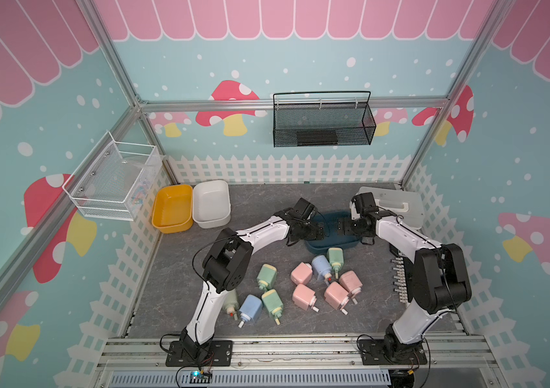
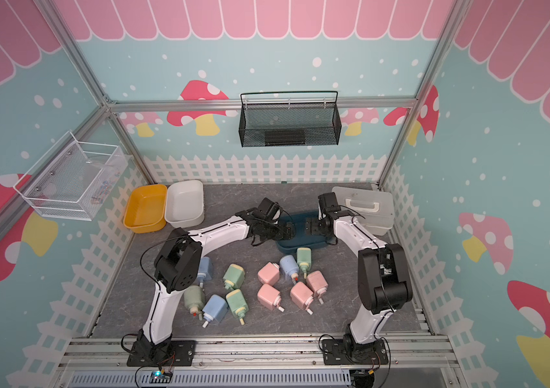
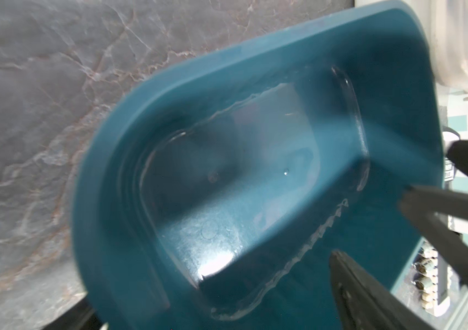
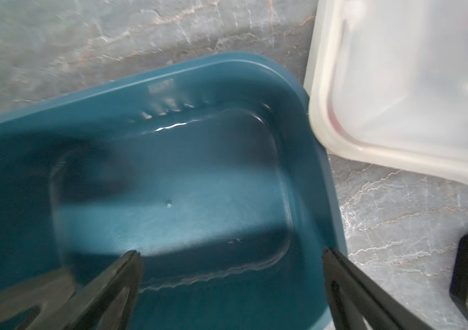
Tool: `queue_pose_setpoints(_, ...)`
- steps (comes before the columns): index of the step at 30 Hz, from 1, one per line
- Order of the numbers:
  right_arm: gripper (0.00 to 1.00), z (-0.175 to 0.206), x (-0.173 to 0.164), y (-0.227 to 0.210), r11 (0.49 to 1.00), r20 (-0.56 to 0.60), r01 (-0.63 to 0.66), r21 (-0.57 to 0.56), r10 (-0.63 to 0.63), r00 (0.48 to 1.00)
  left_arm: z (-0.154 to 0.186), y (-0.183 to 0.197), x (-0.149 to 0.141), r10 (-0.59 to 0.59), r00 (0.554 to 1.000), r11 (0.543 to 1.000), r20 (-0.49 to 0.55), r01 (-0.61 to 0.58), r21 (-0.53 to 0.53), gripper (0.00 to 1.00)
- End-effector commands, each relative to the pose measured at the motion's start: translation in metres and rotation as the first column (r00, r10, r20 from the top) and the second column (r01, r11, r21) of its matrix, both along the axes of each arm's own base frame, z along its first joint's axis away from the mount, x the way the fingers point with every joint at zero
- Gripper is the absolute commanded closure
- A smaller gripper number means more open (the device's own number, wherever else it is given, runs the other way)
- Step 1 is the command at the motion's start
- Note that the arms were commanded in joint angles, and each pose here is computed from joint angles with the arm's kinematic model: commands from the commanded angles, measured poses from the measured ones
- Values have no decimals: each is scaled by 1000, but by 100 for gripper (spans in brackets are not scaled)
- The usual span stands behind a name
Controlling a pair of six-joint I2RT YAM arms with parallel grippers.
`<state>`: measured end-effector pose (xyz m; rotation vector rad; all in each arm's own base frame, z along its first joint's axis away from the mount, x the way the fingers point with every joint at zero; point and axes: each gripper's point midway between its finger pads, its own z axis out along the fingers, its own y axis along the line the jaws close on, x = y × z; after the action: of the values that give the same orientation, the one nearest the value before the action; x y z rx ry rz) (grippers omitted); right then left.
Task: Place the pencil sharpeners by color into the storage box
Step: Move the storage box to the center of the board.
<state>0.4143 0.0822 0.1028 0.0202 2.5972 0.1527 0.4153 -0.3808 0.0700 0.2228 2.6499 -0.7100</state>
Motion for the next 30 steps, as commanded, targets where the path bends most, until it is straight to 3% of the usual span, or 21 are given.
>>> queue_pose_setpoints(1, 1, 25, 7, 7, 998, 105, -6, 68, -1, 995, 31, 7, 4, 4, 998, 1000, 69, -3, -4, 1)
queue_pose_setpoints(8, 2, 33, 7, -16, 998, 199, 61, -23, -55, 979, 30, 26, 7, 44, 996, 999, 80, -46, 27, 1)
queue_pose_setpoints(23, 8, -22, 20, -29, 991, -23, 36, -133, -39, 999, 21, 9, 17, 21, 999, 1000, 37, -20, -22, 1)
queue_pose_setpoints(30, 15, -27, 5, -17, 998, -46, -1, -64, -2, 999, 20, -5, 24, 13, 1000, 998, 15, -12, -60, 1)
